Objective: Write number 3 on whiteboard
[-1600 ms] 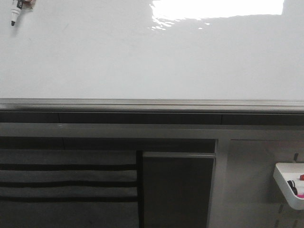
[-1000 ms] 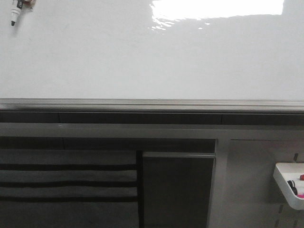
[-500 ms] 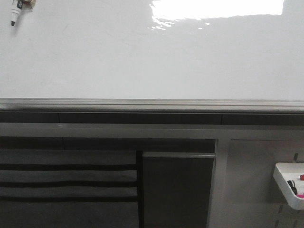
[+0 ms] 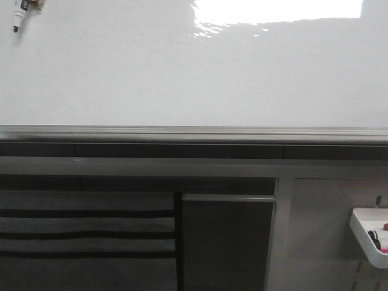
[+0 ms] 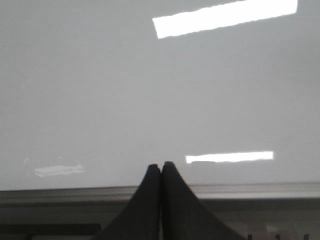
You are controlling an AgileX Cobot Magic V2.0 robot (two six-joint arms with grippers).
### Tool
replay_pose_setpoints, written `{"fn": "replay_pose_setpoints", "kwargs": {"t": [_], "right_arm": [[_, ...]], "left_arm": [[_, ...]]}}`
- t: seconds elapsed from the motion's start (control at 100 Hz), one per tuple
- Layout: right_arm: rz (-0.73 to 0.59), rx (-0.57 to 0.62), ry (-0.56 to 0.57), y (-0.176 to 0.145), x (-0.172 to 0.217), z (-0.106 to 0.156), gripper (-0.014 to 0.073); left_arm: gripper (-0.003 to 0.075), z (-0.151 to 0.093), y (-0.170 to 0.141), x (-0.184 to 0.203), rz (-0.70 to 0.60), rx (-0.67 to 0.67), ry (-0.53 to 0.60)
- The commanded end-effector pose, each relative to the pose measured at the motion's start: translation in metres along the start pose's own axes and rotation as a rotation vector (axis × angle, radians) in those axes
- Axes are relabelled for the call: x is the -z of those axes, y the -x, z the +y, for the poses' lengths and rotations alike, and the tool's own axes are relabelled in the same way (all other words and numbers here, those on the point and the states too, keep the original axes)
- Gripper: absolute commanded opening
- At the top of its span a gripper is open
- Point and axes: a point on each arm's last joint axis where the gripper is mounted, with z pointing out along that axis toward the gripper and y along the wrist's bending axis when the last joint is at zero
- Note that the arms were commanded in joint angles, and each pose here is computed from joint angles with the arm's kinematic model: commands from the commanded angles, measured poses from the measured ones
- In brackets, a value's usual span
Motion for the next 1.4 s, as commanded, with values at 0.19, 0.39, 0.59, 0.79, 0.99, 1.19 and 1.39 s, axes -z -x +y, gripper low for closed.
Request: {"fn": "replay_pose_setpoints", "kwargs": {"t": [0.19, 0.39, 0.59, 0.79, 0.99, 1.19, 1.39], "right_arm": [[-0.017, 0.061, -0.003, 0.075, 0.0, 0.006, -0.0074], [0.003, 0.056, -0.002, 0.084, -0.008, 0.006, -0.0074], [0.002, 0.049, 0.0, 0.084, -0.008, 0.007, -0.0074], [0.002, 0.049, 0.0, 0.084, -0.008, 0.007, -0.0074], [0.004, 0.049, 0.0, 0.084, -0.008, 0.007, -0.0074], [0.006, 0.049, 0.0, 0.084, -0.008, 0.007, -0.0027], [0.008, 0.049, 0.0, 0.083, -0.008, 0.007, 0.0365]], "left_arm": [[-0.0018, -0.004, 0.088, -0.009, 0.048, 0.0, -0.034], [-0.0018, -0.004, 0.092, -0.029, 0.116, 0.004, -0.035], [-0.0018, -0.003, 0.089, -0.035, 0.146, 0.006, -0.034], [-0.0018, -0.004, 0.087, -0.036, 0.151, 0.018, -0.038], [-0.0018, -0.004, 0.087, -0.036, 0.151, 0.018, -0.038], [-0.0014, -0.003, 0.087, -0.036, 0.151, 0.001, -0.035], [0.0267, -0.002, 0.086, -0.036, 0.156, -0.044, -0.02]]}}
